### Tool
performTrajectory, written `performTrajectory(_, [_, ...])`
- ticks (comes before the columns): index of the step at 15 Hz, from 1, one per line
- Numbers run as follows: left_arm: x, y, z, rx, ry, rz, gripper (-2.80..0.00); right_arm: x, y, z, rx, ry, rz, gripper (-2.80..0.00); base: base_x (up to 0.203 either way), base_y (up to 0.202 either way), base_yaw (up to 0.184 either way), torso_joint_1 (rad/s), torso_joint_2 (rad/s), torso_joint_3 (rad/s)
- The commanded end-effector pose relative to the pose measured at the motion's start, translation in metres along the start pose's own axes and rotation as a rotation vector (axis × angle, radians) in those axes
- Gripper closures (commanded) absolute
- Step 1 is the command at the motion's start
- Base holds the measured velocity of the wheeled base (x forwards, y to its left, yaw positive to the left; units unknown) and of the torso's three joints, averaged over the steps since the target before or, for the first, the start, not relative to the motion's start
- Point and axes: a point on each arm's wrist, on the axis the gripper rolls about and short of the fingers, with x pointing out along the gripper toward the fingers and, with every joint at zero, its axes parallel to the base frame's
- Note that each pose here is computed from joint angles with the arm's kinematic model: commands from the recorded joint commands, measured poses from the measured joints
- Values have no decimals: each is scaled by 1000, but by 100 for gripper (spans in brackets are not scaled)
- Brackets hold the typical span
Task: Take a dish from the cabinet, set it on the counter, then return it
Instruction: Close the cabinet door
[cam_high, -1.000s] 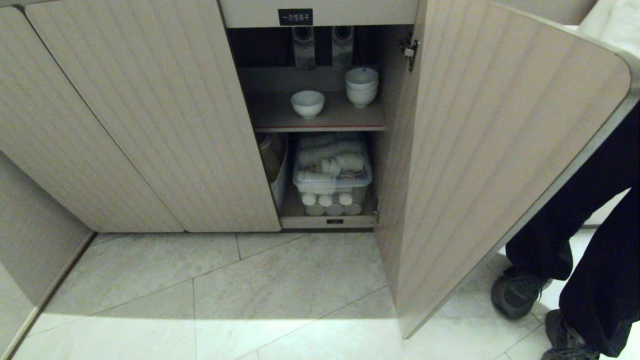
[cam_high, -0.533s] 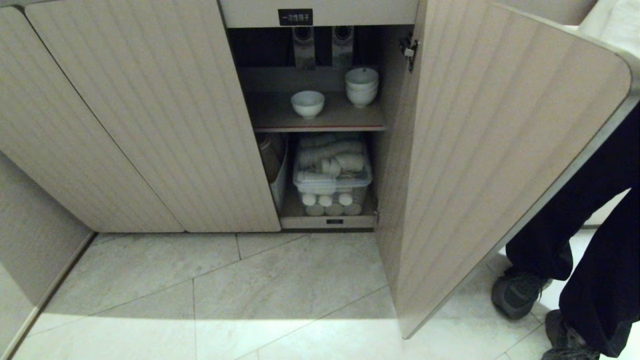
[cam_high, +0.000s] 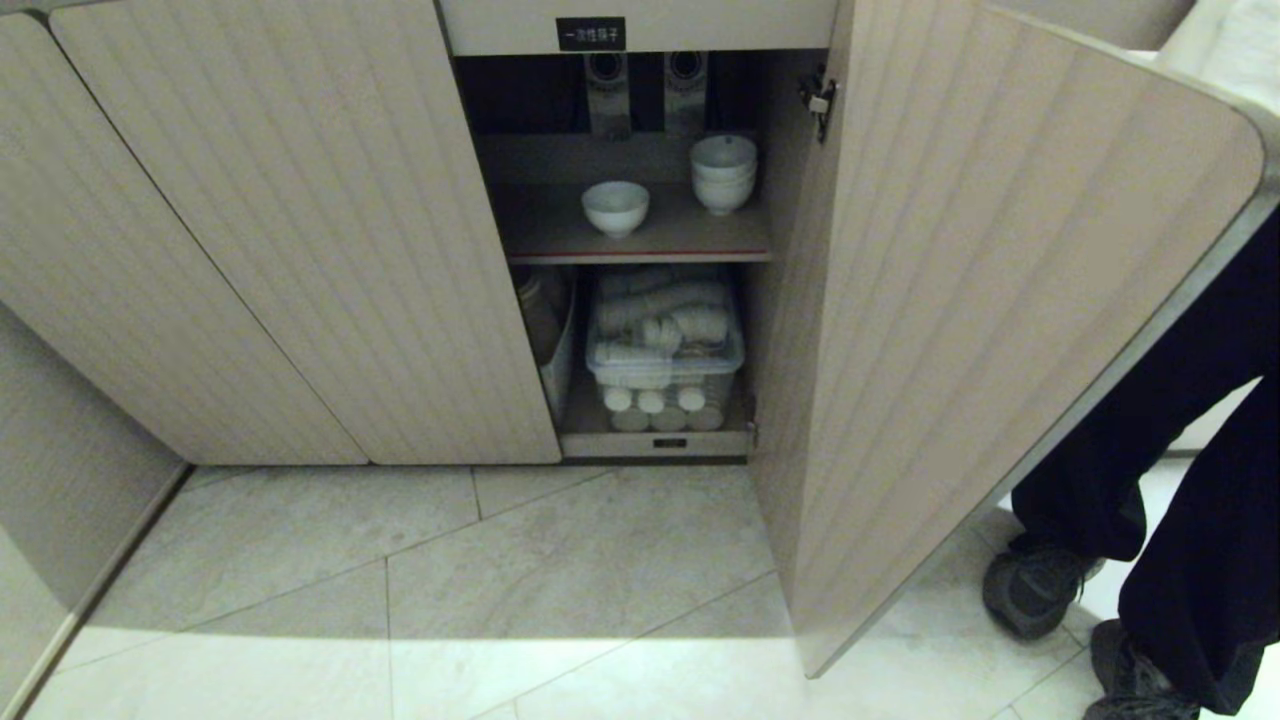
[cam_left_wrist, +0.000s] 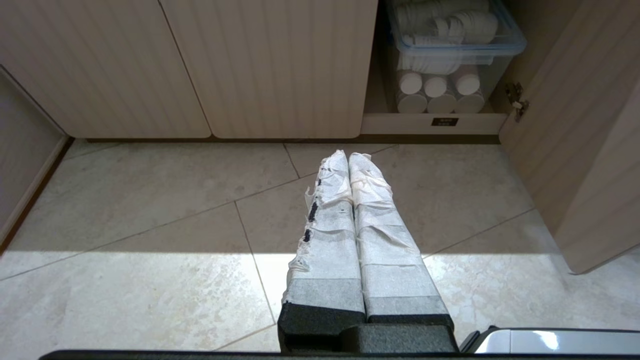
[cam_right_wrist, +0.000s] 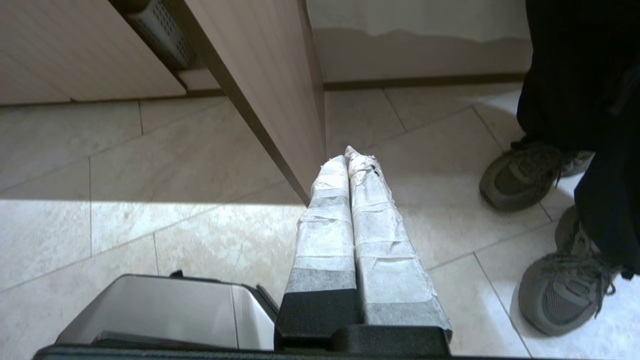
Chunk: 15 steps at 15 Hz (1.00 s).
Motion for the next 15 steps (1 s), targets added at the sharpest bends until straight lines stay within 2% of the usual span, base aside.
performTrajectory(1, [0,0,0,0,0,0,0,4,0,1,4,29,-3,0,0,0,0,0,0,0])
performTrajectory(15, [0,0,0,0,0,0,0,29,1,28,11,113,-15,0,0,0,0,0,0,0])
